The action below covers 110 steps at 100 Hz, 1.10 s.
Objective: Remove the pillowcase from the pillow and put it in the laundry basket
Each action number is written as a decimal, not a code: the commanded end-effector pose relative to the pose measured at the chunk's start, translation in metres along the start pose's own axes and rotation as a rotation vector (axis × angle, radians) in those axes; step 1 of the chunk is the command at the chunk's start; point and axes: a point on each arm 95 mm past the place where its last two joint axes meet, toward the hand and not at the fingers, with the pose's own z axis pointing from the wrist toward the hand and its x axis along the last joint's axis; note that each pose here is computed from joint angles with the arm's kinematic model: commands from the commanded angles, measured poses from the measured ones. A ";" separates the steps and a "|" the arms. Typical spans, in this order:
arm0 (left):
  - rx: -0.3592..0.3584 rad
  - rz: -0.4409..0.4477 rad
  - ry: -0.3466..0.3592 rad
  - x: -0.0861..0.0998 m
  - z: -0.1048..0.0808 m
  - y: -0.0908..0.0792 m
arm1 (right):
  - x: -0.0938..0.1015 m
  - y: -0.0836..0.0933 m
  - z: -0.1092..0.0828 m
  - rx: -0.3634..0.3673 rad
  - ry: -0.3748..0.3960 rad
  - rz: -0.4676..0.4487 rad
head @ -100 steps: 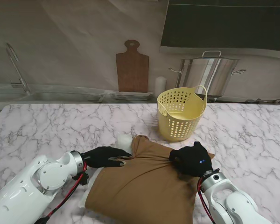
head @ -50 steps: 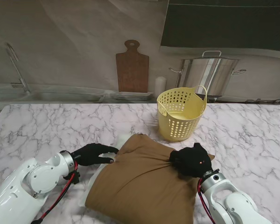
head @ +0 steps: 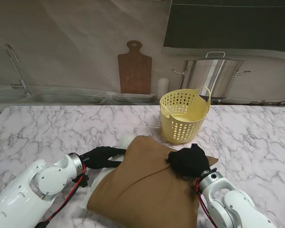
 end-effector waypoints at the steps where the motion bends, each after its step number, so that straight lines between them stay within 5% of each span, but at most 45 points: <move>1: 0.026 0.017 0.049 0.017 0.002 -0.005 | 0.001 -0.003 0.001 0.012 -0.002 0.002; 33: 0.057 0.050 0.133 0.034 0.002 -0.012 | 0.003 -0.005 0.004 0.013 -0.003 0.020; 60: 0.049 -0.040 0.139 0.021 0.010 0.001 | 0.000 -0.001 0.002 -0.004 -0.013 0.021; 90: -0.094 -0.070 0.106 0.007 0.014 0.022 | 0.003 0.005 -0.002 -0.060 0.006 0.071; 110: -0.190 -0.028 0.101 0.010 0.022 0.031 | 0.016 0.007 -0.005 -0.016 0.023 0.068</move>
